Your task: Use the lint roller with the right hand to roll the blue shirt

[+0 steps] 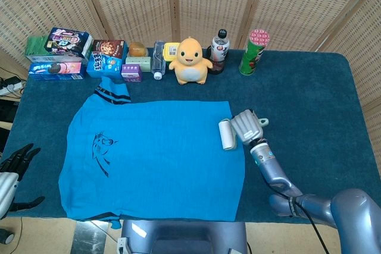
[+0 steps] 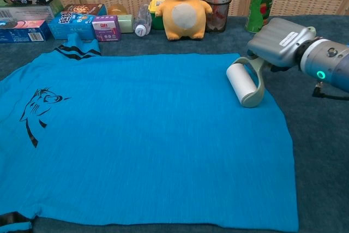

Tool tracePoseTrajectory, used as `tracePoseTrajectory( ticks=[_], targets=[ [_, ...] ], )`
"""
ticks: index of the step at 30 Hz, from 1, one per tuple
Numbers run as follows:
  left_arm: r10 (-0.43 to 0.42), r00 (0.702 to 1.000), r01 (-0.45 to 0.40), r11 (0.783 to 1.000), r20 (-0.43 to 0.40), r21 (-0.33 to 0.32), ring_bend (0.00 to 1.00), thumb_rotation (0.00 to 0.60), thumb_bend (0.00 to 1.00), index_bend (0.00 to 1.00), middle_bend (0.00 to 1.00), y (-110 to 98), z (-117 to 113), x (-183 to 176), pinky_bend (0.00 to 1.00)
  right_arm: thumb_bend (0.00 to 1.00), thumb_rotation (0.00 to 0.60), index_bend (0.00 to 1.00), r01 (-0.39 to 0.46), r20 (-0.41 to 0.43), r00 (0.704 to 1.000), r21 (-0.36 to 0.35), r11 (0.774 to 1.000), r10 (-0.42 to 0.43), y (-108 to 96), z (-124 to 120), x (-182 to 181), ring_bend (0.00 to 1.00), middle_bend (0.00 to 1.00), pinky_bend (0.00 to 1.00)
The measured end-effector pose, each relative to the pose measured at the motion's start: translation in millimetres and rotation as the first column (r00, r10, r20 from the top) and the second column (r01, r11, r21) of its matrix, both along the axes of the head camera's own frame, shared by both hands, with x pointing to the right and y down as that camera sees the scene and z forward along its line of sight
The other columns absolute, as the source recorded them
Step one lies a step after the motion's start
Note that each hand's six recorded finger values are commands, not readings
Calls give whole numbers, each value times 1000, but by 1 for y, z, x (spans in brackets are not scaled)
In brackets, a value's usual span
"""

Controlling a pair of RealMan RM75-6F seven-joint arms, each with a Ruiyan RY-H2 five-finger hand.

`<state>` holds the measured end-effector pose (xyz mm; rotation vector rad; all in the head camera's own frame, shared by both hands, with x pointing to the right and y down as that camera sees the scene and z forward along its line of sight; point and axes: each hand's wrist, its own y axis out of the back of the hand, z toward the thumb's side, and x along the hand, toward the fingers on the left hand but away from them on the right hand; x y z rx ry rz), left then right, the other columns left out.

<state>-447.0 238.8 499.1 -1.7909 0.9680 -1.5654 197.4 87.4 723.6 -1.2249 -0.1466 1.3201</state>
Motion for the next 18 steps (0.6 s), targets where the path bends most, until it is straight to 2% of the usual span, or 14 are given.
tracePoseTrajectory(
  ticks=[9,18],
  targets=[
    [-2,1000,2,1000,-9,6,0,600,121,0,0,0,-3,-2,131,1000,600,519,65,-43,997,50,997,-63,20,-6,-66,957,723,1000],
    [3,1000,-3,1000,-17,8,0,600,120,0,0,1,-5,-3,131,1000,600,519,68,-60,996,71,995,-64,33,-11,-111,957,723,1000]
  ],
)
